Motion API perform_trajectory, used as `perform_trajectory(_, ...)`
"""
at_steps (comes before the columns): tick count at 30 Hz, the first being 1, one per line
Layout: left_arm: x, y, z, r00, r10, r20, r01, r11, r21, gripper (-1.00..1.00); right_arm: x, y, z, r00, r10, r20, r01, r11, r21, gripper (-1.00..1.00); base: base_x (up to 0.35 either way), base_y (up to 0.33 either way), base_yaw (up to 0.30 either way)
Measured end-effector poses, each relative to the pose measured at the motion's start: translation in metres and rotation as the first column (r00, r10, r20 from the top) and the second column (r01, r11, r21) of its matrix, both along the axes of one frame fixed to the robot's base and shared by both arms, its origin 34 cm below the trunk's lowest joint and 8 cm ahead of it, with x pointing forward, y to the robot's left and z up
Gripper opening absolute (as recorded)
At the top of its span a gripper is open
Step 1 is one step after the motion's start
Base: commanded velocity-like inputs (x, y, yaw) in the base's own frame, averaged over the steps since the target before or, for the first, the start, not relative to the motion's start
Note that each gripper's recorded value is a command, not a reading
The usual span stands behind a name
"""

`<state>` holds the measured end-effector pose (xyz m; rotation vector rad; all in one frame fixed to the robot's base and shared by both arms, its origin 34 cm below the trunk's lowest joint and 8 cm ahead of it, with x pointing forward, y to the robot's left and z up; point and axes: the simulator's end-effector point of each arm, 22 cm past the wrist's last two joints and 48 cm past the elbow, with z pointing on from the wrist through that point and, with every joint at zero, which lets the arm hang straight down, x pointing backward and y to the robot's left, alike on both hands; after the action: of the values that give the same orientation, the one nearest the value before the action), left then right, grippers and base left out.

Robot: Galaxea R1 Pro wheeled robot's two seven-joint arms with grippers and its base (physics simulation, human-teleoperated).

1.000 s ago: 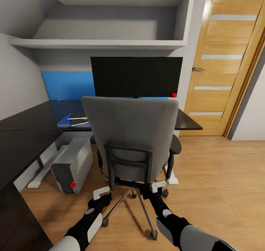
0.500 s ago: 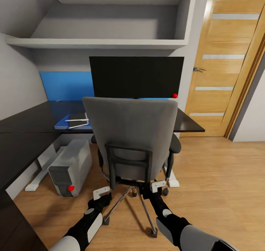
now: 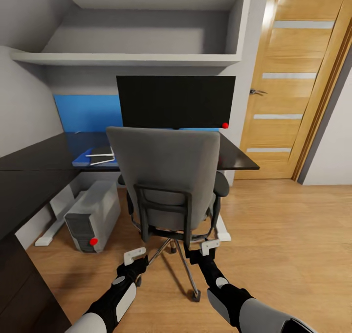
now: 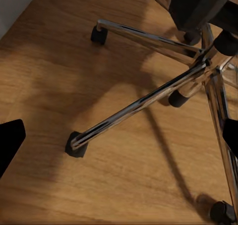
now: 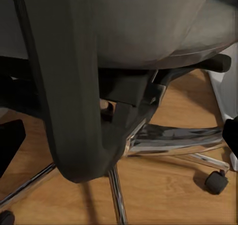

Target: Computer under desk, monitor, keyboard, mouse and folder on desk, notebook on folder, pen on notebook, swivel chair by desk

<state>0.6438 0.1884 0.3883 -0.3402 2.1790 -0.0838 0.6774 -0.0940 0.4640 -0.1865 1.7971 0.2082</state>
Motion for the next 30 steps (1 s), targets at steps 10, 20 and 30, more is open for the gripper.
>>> perform_trajectory(10,0.0,0.0002,0.0,1.0,0.0,0.0,0.0,1.0,0.001,1.0,0.0,-0.0001,0.0,1.0,0.0,0.0,0.0,1.0,0.0,1.0,-0.015,-0.01,0.0)
perform_trajectory(20,0.0,-0.0005,-0.0004,1.0,0.0,-0.001,0.0,1.0,-0.001,1.0,0.0,-0.0002,-0.0007,1.0,-0.001,-0.002,0.001,1.0,0.0,1.0,-0.231,-0.001,0.0)
perform_trajectory(30,-0.0005,-0.0002,-0.0011,1.0,0.0,-0.002,0.0,1.0,-0.001,1.0,-0.0002,0.0001,-0.0011,1.0,-0.001,-0.003,0.001,1.0,0.0,1.0,-0.334,-0.001,0.0)
